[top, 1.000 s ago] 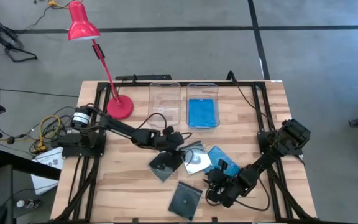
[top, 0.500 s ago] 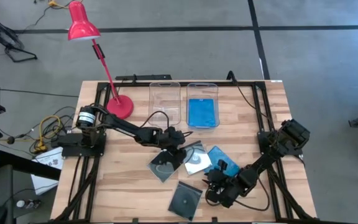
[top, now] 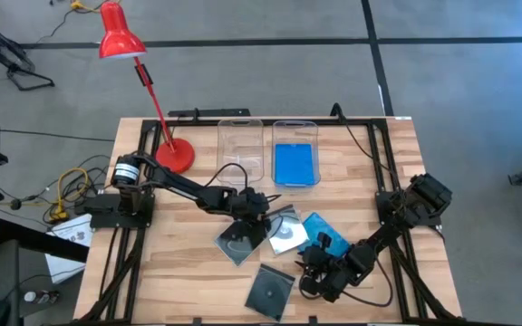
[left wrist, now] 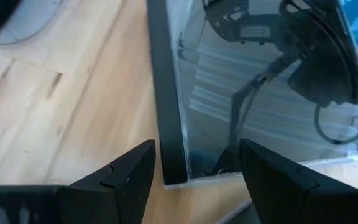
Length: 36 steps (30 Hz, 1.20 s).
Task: Pick & place jewel cases by type
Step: Put the top right black cd case into the left transparent bin
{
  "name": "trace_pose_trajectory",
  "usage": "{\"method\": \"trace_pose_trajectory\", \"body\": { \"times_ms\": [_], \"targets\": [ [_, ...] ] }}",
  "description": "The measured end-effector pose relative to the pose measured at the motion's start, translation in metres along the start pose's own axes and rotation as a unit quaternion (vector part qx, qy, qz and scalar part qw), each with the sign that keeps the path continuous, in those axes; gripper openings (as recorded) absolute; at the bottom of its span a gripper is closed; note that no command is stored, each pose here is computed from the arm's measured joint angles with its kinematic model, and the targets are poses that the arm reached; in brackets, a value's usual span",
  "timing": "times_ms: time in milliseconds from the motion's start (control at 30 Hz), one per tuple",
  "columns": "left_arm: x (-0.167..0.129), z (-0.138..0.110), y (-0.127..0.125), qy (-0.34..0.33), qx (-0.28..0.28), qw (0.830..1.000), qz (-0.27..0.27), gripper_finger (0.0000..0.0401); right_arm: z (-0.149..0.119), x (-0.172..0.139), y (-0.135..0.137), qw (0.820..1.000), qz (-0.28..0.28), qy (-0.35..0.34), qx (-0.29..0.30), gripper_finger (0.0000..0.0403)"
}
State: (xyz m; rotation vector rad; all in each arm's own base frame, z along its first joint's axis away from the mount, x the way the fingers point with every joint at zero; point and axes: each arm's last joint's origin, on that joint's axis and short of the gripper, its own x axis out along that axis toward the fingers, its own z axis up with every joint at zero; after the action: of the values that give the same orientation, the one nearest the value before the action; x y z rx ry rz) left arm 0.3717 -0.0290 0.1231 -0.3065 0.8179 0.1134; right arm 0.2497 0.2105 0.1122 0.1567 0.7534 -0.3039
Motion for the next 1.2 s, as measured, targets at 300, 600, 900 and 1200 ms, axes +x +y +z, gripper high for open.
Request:
{"method": "trace_pose_trajectory", "body": {
  "times_ms": [300,600,900,1200],
  "targets": [
    [0.0,-0.003,-0.009,0.005,0.009,1.0,-0.013,0.0226,0.0,0.0,0.0,1.0,0.0,0.0,0.0,0.0118],
    [-0.001,-0.006,-0.016,0.014,0.01,0.999,-0.039,0.0226,-0.001,0.0,0.0,1.0,0.002,0.009,0.001,0.0118],
    [-0.001,-0.005,-0.011,0.007,-0.043,0.999,-0.014,0.0226,-0.003,0.001,-0.005,0.999,-0.006,0.037,0.021,0.0118],
    [-0.001,-0.006,-0.01,0.019,-0.078,0.997,-0.021,0.0226,0.001,0.005,-0.007,0.999,-0.012,0.034,0.025,0.0118]
  ]
}}
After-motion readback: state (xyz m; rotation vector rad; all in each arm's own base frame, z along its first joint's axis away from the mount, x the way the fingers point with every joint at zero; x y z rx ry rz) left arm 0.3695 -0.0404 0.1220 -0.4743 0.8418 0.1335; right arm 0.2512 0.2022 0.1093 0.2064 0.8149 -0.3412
